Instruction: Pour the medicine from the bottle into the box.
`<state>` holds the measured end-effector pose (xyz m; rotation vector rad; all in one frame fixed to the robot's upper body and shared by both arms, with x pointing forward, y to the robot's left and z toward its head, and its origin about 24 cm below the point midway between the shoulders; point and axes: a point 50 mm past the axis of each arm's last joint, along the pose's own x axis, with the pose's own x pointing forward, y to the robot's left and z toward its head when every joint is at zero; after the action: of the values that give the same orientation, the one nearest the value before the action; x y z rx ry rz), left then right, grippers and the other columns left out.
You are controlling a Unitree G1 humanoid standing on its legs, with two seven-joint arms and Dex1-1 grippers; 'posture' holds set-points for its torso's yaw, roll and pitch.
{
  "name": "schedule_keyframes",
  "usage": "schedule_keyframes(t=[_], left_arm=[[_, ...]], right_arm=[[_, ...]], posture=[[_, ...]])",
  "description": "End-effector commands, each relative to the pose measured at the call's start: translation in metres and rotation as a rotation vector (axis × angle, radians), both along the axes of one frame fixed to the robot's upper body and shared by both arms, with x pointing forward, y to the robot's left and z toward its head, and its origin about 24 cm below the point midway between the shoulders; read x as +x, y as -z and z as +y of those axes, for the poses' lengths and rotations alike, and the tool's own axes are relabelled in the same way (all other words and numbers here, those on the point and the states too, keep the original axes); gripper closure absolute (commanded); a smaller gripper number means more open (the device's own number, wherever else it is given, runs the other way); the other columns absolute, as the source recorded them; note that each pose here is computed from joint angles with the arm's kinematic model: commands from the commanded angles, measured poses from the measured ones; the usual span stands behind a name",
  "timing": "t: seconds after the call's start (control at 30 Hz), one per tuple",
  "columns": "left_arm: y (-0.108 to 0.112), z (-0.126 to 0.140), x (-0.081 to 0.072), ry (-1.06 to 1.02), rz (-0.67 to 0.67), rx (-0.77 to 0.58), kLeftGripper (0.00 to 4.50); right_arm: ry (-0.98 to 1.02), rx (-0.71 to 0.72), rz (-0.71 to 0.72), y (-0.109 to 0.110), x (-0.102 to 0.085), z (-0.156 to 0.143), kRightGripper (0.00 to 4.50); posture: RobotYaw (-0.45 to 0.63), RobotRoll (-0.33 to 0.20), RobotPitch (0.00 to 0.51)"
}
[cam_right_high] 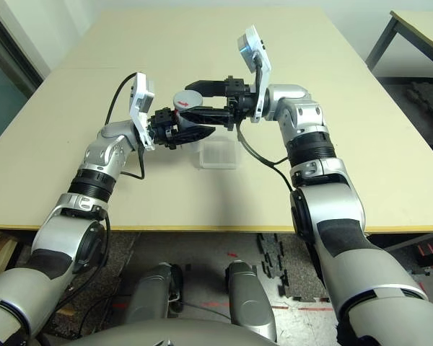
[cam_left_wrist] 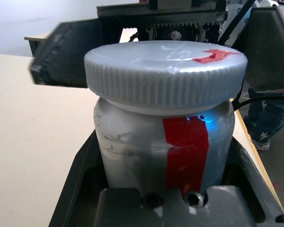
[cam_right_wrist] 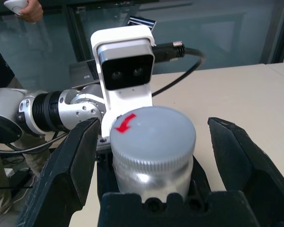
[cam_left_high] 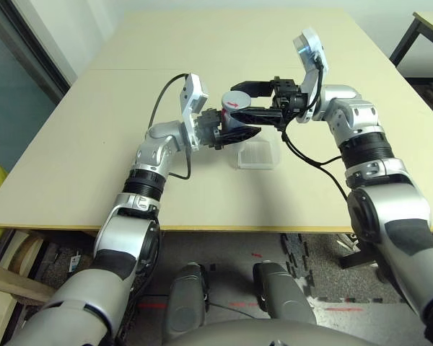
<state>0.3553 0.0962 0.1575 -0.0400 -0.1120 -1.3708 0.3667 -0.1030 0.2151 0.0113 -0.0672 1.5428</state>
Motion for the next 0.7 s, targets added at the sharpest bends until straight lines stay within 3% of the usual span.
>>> schedule_keyframes(t=[0.03, 0.23, 0.33, 0.47, 0.7], left_arm=[[-0.0003, -0.0024, 0.0004, 0.01, -0.005, 0.019, 1.74], [0.0, -0.0029, 0.0, 0.011, -0.004, 0.016, 1.74], [0.0001, -0.0031, -0.0001, 0.012, -0.003, 0.016, 1.74], [0.0004, -0.0034, -0.0003, 0.013, -0.002, 0.016, 1.74], [0.0007, -0.0034, -0.0003, 0.013, 0.0, 0.018, 1.74]], right_arm=[[-0.009, -0.001, -0.015, -0.0031, 0.0003, 0.0058, 0.0], [-0.008, -0.006, -0.018, -0.002, 0.0, 0.0078, 0.0], [-0.003, -0.004, -0.02, -0.0019, 0.0002, 0.0077, 0.58], [-0.002, 0.002, -0.017, -0.0018, 0.0, 0.0073, 1.92], [-0.012, 0.069, 0.024, -0.0064, -0.001, 0.0039, 1.91]], posture=[[-0.22, 0.0, 0.082], [-0.21, 0.0, 0.081], [-0.21, 0.0, 0.081], [-0.21, 0.0, 0.081], [-0.21, 0.0, 0.081]])
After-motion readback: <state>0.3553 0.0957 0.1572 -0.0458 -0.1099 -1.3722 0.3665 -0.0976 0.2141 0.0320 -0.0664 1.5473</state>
